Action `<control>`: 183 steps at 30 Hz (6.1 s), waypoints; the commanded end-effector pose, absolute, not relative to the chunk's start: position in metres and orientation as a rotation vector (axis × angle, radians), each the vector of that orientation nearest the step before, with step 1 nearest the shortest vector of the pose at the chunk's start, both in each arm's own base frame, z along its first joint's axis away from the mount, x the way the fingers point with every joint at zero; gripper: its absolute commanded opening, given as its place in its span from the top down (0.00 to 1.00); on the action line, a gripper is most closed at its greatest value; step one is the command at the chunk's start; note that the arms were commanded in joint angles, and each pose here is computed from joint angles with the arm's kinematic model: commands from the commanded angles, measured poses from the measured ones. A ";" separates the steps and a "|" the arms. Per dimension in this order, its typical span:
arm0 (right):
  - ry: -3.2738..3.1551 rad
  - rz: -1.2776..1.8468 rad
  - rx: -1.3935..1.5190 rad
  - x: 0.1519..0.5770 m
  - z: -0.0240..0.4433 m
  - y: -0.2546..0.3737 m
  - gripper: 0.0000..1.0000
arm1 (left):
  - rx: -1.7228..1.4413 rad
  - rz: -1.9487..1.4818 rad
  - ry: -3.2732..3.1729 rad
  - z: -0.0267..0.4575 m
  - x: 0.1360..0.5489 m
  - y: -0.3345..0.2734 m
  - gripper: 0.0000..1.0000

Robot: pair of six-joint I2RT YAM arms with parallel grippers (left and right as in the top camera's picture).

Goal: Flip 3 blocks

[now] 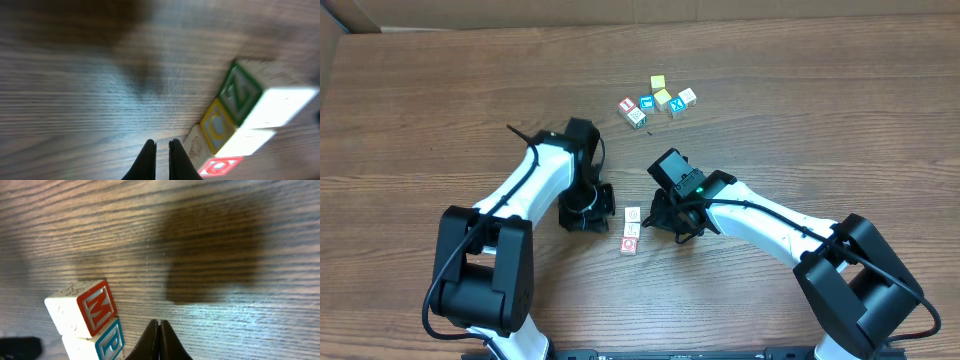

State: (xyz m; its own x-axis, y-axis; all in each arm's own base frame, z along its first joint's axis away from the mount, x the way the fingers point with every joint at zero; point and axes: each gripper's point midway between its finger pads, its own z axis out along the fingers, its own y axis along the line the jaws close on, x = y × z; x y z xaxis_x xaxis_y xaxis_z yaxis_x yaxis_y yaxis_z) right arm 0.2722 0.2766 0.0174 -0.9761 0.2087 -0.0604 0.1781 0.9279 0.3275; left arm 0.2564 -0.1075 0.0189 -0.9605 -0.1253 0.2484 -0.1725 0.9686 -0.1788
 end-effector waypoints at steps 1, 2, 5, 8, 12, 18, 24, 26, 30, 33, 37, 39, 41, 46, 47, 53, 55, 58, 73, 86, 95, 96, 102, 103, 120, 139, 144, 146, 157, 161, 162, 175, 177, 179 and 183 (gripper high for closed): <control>2.949 0.470 0.262 0.283 0.022 0.278 0.96 | 0.241 0.338 -2.830 0.010 0.243 -0.115 0.96; 2.949 0.470 0.263 0.283 0.022 0.278 0.96 | 0.242 0.339 -2.829 0.008 0.242 -0.114 0.96; 2.955 0.470 0.261 0.281 0.022 0.278 0.96 | 0.269 0.337 -2.814 0.003 0.236 -0.116 0.96; 2.967 0.458 0.256 0.278 0.021 0.277 0.96 | 0.281 0.334 -2.808 0.000 0.233 -0.119 0.96; 2.973 0.452 0.249 0.275 0.019 0.277 0.96 | 0.268 0.354 -2.797 0.000 0.229 -0.125 0.96; 2.976 0.449 0.250 0.274 0.017 0.277 0.96 | 0.255 0.407 -2.774 0.003 0.226 -0.136 0.96; 2.977 0.448 0.250 0.274 0.017 0.276 0.96 | 0.266 0.412 -2.767 0.004 0.225 -0.137 0.96; 2.977 0.448 0.250 0.274 0.017 0.276 0.96 | 0.277 0.410 -2.765 0.004 0.225 -0.137 0.96; 2.977 0.448 0.250 0.274 0.017 0.276 0.96 | 0.292 0.407 -2.762 0.004 0.225 -0.137 0.96; 2.977 0.448 0.250 0.274 0.017 0.276 0.96 | 0.291 0.409 -2.765 0.003 0.226 -0.138 0.96; 2.977 0.449 0.250 0.274 0.017 0.276 0.96 | 0.288 0.411 -2.779 0.002 0.229 -0.138 0.96; 2.977 0.448 0.250 0.274 0.017 0.276 0.96 | 0.285 0.416 -2.793 0.002 0.232 -0.138 0.96; 2.980 0.445 0.251 0.273 0.017 0.276 0.96 | 0.284 0.422 -2.799 0.001 0.234 -0.139 0.96; 2.985 0.455 0.249 0.272 0.017 0.277 0.96 | 0.270 0.397 -2.811 0.000 0.234 -0.135 0.96; 2.990 0.465 0.248 0.271 0.018 0.278 0.96 | 0.260 0.373 -2.822 -0.001 0.235 -0.132 0.96; 3.004 0.490 0.242 0.268 0.018 0.281 0.96 | 0.245 0.224 -2.877 -0.006 0.239 -0.114 0.96; 3.003 0.491 0.242 0.268 0.018 0.281 0.96 | 0.214 0.226 -2.887 -0.007 0.240 -0.114 0.96; 3.000 0.495 0.242 0.269 0.018 0.282 0.96 | 0.161 0.246 -2.915 -0.008 0.246 -0.116 0.96; 2.994 0.502 0.240 0.270 0.019 0.283 0.96 | 0.104 0.417 -2.919 -0.004 0.253 -0.136 0.96; 2.964 0.532 0.194 0.276 0.022 0.288 0.96 | 0.089 0.412 -3.010 -0.007 0.273 -0.135 0.96; 2.964 0.532 0.194 0.276 0.022 0.288 0.96 | 0.094 0.392 -2.984 -0.007 0.266 -0.133 0.96; 2.964 0.532 0.194 0.276 0.022 0.288 0.96 | 0.094 0.393 -2.986 -0.007 0.267 -0.133 0.96; 2.967 0.528 0.195 0.275 0.021 0.287 0.96 | 0.097 0.428 -2.968 -0.006 0.265 -0.137 0.96; 2.967 0.528 0.195 0.275 0.021 0.287 0.96 | 0.097 0.425 -2.967 -0.006 0.264 -0.137 0.96; 2.968 0.528 0.195 0.275 0.021 0.287 0.96 | 0.186 0.412 -2.948 -0.006 0.262 -0.136 0.96; 2.974 0.521 0.197 0.274 0.021 0.286 0.96 | 0.200 0.435 -2.933 -0.005 0.261 -0.139 0.96; 2.973 0.521 0.197 0.274 0.021 0.286 0.96 | 0.200 0.440 -2.931 -0.005 0.261 -0.139 0.96; 2.973 0.521 0.197 0.274 0.021 0.286 0.96 | 0.200 0.441 -2.931 -0.004 0.261 -0.139 0.96; 2.973 0.521 0.197 0.274 0.021 0.286 0.96 | 0.211 0.443 -2.928 -0.004 0.261 -0.140 0.96; 2.973 0.521 0.197 0.274 0.021 0.286 0.96 | 0.211 0.443 -2.928 -0.004 0.261 -0.140 0.96; 2.973 0.521 0.197 0.274 0.021 0.286 0.96 | 0.211 0.443 -2.927 -0.004 0.260 -0.140 0.96; 2.973 0.521 0.197 0.274 0.021 0.286 0.96 | 0.216 0.442 -2.927 -0.004 0.261 -0.140 0.96; 2.973 0.521 0.197 0.274 0.021 0.286 0.96 | 0.216 0.442 -2.927 -0.004 0.261 -0.140 0.96; 2.974 0.521 0.197 0.274 0.021 0.286 0.96 | 0.215 0.442 -2.928 -0.004 0.261 -0.140 0.96; 2.973 0.521 0.197 0.274 0.021 0.286 0.96 | 0.216 0.440 -2.928 -0.004 0.261 -0.140 0.96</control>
State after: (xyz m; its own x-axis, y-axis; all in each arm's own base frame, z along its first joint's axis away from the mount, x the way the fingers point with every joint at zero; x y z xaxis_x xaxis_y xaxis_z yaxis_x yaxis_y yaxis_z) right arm 0.2731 0.2812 0.0187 -0.9832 0.1611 -0.0863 0.1235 0.9337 0.3362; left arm 0.2659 -0.1358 -0.0017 -0.9798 -0.1120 0.1658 -0.1548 0.9495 -0.2728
